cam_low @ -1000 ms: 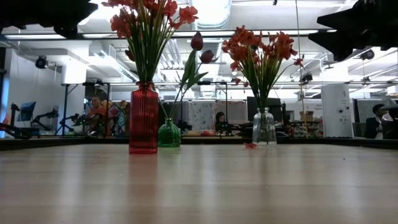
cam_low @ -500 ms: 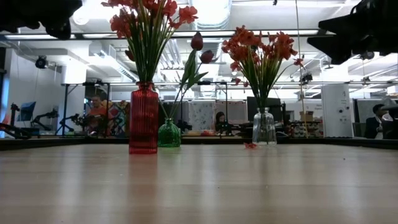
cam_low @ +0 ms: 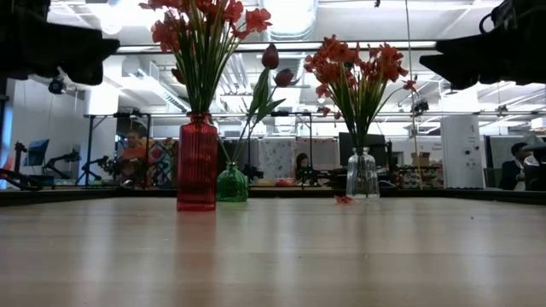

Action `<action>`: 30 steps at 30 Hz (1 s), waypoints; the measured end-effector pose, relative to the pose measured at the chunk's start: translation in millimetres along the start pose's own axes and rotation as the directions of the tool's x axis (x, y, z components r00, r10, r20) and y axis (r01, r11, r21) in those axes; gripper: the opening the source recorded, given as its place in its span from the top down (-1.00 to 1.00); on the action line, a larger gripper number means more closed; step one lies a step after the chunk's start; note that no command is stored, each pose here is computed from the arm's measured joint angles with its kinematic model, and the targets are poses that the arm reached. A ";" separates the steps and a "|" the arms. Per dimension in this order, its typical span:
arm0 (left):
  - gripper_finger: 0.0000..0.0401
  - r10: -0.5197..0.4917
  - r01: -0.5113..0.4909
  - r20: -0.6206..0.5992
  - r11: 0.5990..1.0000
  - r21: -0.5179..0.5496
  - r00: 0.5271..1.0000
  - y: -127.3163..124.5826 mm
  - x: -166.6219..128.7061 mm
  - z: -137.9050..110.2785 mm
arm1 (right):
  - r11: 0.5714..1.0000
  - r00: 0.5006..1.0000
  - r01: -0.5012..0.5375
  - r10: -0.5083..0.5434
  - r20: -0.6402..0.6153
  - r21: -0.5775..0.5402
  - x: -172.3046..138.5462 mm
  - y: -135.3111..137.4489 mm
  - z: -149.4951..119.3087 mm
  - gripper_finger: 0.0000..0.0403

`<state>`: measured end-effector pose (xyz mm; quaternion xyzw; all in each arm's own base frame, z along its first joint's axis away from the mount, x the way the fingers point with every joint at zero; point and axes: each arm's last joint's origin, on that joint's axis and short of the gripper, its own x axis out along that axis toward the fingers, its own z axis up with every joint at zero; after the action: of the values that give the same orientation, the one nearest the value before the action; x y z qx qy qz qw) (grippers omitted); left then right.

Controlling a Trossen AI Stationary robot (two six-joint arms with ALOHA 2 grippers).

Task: Sort flowers into vase by color
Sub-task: Return to Home Position

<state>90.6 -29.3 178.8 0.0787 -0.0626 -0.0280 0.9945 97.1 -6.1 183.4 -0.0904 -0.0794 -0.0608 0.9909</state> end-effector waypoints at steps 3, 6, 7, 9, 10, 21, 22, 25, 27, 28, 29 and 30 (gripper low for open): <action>0.33 -0.001 0.001 -0.055 1.000 0.013 0.998 -1.0 0.2 -5.8 | 0.999 0.998 -0.011 0.009 -0.057 -0.040 -0.1 1.0 -5.5 -0.52; 0.33 -0.002 0.004 -0.076 1.000 0.028 0.997 -1.6 1.4 -7.1 | 0.999 0.991 -0.027 0.023 -0.133 -0.029 -0.9 2.3 -12.9 -0.53; 0.33 -0.003 0.005 -0.080 1.000 0.031 0.997 -1.8 1.7 -7.4 | 0.999 0.988 -0.032 0.028 -0.154 -0.024 -1.2 2.7 -14.9 -0.53; 0.33 0.000 0.003 -0.085 0.999 0.033 0.996 -1.9 2.2 -7.4 | 0.999 0.986 -0.039 0.037 -0.162 -0.008 -0.9 3.0 -15.4 -0.53; 0.33 0.000 0.003 -0.090 0.999 0.034 0.996 -1.9 2.4 -7.3 | 0.999 0.985 -0.040 0.040 -0.165 0.002 -0.7 3.1 -15.6 -0.53; 0.33 -0.005 0.011 -0.119 0.999 0.045 0.993 -2.9 4.1 -9.1 | 0.986 0.984 -0.011 0.040 -0.172 0.165 -0.3 3.0 -14.7 -0.53; 0.33 -0.006 0.011 -0.122 0.999 0.046 0.993 -3.0 4.2 -9.4 | 0.985 0.984 -0.010 0.040 -0.172 0.173 -0.3 3.0 -14.7 -0.53; 0.33 -0.007 0.013 -0.126 0.999 0.048 0.992 -3.2 4.5 -9.7 | 0.985 0.985 -0.010 0.040 -0.170 0.174 -0.3 2.9 -14.2 -0.53; 0.33 -0.007 0.014 -0.129 0.999 0.049 0.992 -3.3 4.7 -10.0 | 0.985 0.985 -0.010 0.040 -0.170 0.174 -0.3 2.9 -14.2 -0.53; 0.33 -0.007 0.014 -0.130 0.999 0.049 0.991 -3.4 4.8 -10.1 | 0.985 0.985 -0.010 0.040 -0.170 0.174 -0.3 2.9 -14.2 -0.53; 0.33 -0.008 0.014 -0.131 0.999 0.050 0.991 -3.4 4.8 -10.2 | 0.985 0.985 -0.010 0.040 -0.170 0.174 -0.3 2.9 -14.2 -0.53; 0.33 -0.008 0.015 -0.133 0.999 0.050 0.991 -3.5 4.9 -10.3 | 0.985 0.985 -0.010 0.039 -0.169 0.174 -0.2 2.9 -14.2 -0.53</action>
<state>96.6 -31.5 168.6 0.1061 0.0033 -0.0266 0.9940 99.3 -6.0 169.1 0.0005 0.0026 -0.0490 0.9988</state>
